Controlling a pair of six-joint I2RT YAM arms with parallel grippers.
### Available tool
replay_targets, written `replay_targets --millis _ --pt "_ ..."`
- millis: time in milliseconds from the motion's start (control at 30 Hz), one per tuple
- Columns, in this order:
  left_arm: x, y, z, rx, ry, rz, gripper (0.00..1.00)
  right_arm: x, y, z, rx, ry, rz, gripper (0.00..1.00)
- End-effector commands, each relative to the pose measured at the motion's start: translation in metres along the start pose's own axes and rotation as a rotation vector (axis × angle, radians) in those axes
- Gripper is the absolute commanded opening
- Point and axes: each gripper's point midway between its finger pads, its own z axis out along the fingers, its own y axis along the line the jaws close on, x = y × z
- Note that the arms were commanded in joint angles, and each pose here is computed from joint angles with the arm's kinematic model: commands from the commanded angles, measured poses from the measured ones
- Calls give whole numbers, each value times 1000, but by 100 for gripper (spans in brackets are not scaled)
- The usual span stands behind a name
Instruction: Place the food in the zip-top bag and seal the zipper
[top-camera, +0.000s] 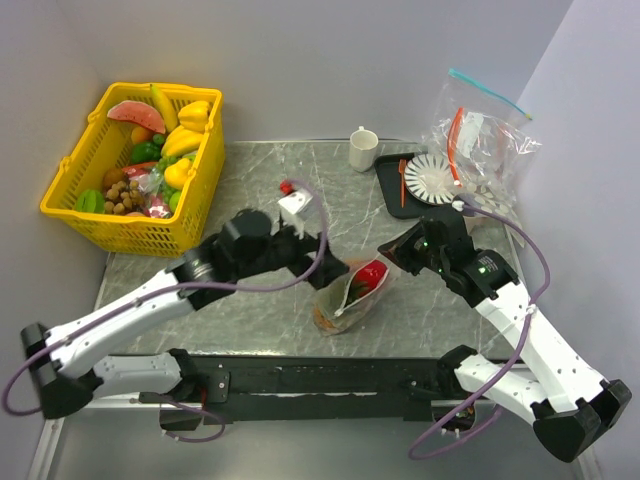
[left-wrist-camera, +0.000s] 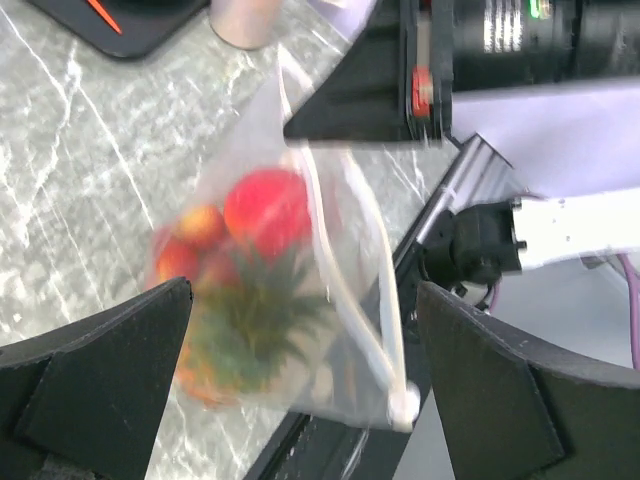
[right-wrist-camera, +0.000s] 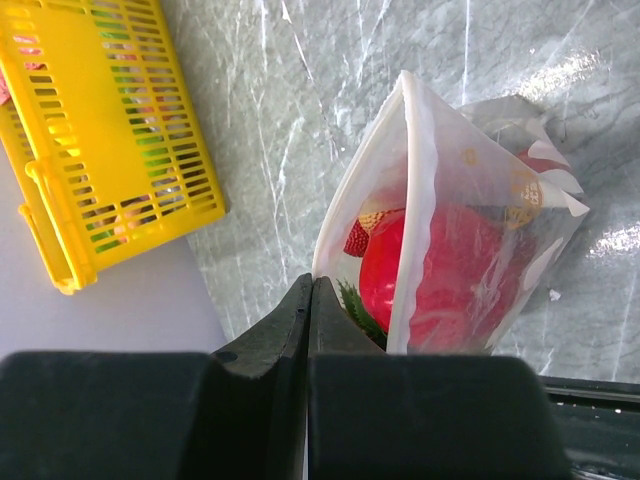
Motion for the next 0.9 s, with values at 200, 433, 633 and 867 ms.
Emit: replay_targets --millis 200,433,633,867 --pt "50 -11 -30 188 -144 177 99 -6 11 -3 -33 -16 3 0" --pt "68 -19 -34 197 -251 337 96 -5 8 0 -24 -16 2 0" --pt "93 -30 -23 215 -198 465 89 -4 9 2 -27 -7 4 0" --pt "92 -27 -6 91 -185 525 72 -4 10 3 -23 -4 1 0"
